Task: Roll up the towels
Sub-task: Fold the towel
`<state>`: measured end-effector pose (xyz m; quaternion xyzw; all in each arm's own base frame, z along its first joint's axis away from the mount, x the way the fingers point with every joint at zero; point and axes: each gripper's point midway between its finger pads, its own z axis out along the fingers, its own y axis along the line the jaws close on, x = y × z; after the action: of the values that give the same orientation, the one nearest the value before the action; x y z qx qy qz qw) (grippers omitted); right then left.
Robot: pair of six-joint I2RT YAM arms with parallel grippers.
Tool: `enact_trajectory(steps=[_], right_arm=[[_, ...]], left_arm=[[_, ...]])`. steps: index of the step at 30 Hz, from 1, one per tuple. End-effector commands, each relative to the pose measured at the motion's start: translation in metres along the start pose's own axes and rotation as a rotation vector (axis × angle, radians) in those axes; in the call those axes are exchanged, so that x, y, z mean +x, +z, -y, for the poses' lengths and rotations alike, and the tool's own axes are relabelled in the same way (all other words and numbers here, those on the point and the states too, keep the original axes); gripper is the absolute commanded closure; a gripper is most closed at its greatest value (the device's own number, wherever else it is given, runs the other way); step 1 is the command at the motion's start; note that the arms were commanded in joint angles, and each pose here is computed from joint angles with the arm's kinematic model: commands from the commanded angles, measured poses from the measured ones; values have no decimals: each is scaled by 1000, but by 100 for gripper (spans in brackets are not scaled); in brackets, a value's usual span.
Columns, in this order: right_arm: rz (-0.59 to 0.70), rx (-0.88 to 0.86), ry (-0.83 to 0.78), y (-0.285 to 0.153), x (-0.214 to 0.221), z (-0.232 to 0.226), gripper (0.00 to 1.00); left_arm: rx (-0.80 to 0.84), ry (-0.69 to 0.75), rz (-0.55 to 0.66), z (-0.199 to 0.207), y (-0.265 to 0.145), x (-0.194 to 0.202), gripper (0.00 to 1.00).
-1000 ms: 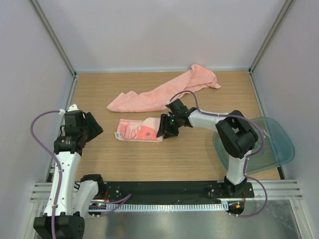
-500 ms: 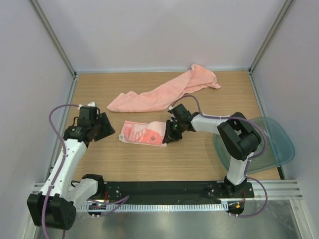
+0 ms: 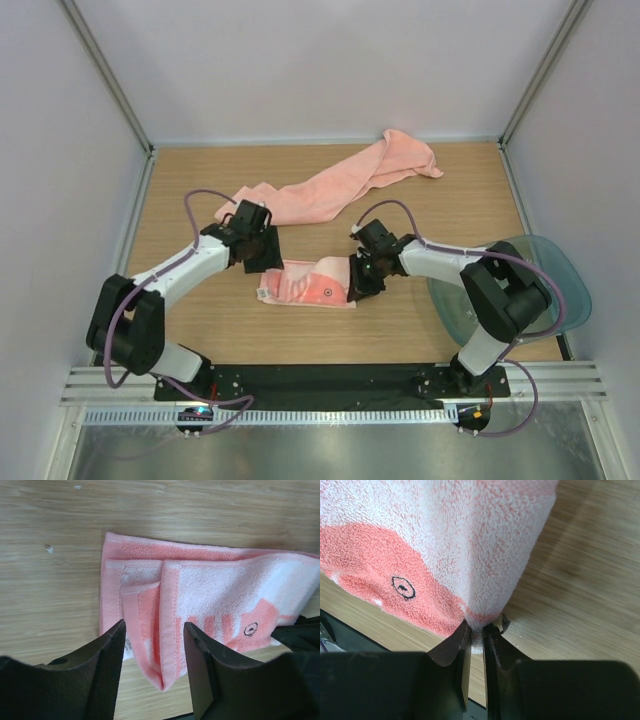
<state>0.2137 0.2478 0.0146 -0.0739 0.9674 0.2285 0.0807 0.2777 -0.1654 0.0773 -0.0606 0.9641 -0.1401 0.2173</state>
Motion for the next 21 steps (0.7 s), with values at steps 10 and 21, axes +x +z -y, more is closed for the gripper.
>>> enact_trajectory(steps=[10,21], right_arm=[[-51,119,-23,0,22,31,81],[-60,126,-22,2,25,33,82]], left_arm=[[27,22,-30,30,34,17,53],[-18,24,-77,20,49,33,71]])
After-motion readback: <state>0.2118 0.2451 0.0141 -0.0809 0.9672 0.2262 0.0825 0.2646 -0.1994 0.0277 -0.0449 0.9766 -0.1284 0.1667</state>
